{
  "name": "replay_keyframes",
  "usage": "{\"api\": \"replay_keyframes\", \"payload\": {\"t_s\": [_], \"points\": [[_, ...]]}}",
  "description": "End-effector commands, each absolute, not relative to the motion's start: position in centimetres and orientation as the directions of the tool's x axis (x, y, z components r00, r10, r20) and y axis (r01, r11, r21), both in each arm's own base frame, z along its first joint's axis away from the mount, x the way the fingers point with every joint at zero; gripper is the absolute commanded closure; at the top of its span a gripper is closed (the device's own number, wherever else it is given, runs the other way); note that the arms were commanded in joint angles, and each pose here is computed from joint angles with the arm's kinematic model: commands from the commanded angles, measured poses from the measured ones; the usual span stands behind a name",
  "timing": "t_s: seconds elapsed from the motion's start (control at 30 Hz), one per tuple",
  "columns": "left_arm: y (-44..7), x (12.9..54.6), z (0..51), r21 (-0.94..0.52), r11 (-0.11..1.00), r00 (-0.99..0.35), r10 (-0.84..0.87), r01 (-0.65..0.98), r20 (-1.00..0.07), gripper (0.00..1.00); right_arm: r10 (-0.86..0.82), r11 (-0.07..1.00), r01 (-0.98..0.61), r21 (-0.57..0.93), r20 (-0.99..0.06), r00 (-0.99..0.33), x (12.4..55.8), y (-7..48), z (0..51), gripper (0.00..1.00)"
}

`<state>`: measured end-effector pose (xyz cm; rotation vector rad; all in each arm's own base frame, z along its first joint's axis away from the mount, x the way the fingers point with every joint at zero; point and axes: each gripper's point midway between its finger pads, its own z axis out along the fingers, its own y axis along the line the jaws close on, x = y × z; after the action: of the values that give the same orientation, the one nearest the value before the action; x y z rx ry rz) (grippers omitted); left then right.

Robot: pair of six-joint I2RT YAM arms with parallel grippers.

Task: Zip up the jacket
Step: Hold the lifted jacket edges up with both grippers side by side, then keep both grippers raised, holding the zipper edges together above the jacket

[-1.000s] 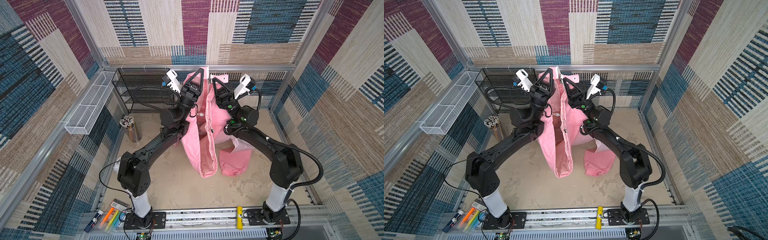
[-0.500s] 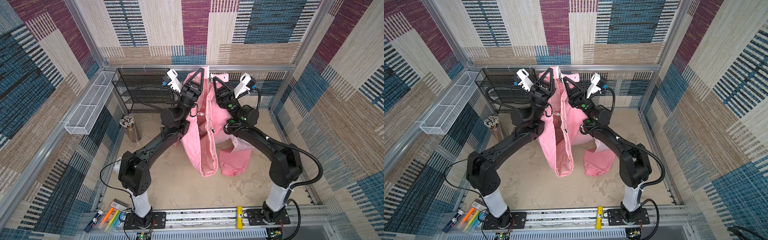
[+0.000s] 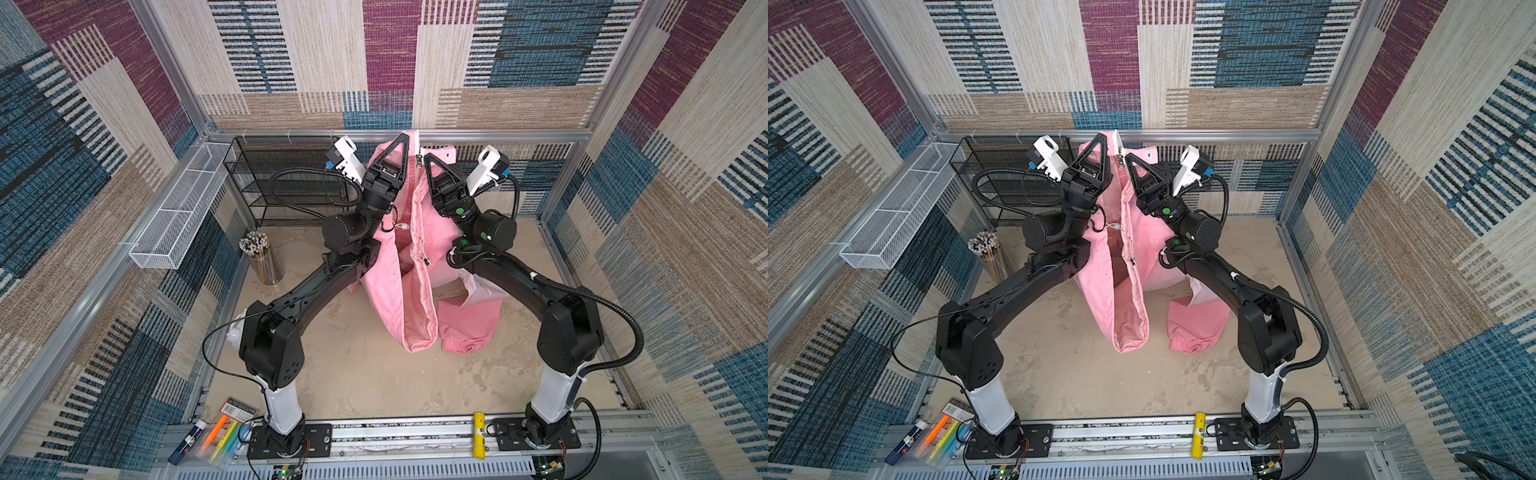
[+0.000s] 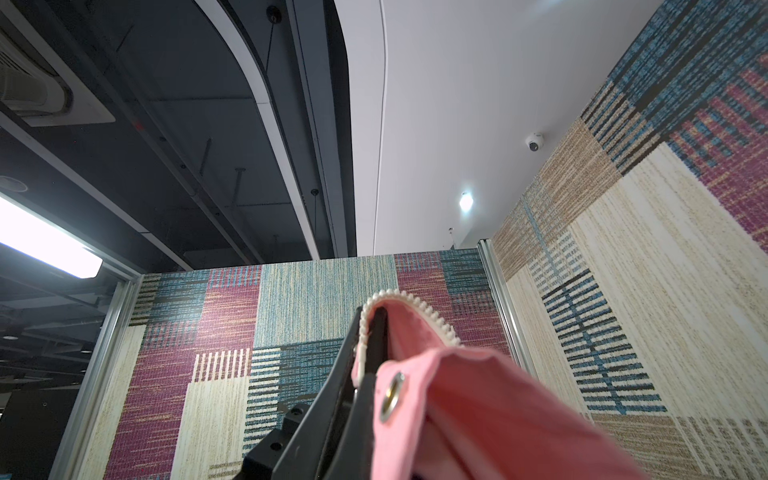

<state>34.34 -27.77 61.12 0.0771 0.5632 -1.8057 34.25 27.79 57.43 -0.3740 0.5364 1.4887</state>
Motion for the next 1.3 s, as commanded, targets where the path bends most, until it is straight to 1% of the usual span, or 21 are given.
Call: {"api": "replay_keyframes", "payload": {"t_s": [0.0,0.57,0.73,1.0,1.27], "points": [[-26.9,32.9,62.0,-0.28,-0.232,-0.317,-0.895,0.932,-0.313,1.0,0.93,0.058,-0.96,-0.272,-0.334,0.151,25.6,23.0,59.6,1.0],[-26.7,33.2,61.8,-0.301,-0.234,-0.322,-0.901,0.924,-0.289,1.0,0.934,0.056,-0.958,-0.281,-0.326,0.15,25.1,22.5,60.0,1.0],[-26.7,33.3,61.7,-0.299,-0.236,-0.324,-0.9,0.925,-0.292,1.0,0.938,0.055,-0.949,-0.309,-0.311,0.156,24.6,22.2,60.7,1.0],[-26.7,33.1,61.9,-0.293,-0.226,-0.314,-0.902,0.929,-0.298,1.0,0.94,0.054,-0.956,-0.287,-0.309,0.146,25.0,22.1,60.5,1.0],[-26.7,32.8,62.4,-0.275,-0.235,-0.315,-0.9,0.932,-0.301,1.0,0.932,0.031,-0.959,-0.282,-0.338,0.129,25.3,22.4,60.1,1.0]]}}
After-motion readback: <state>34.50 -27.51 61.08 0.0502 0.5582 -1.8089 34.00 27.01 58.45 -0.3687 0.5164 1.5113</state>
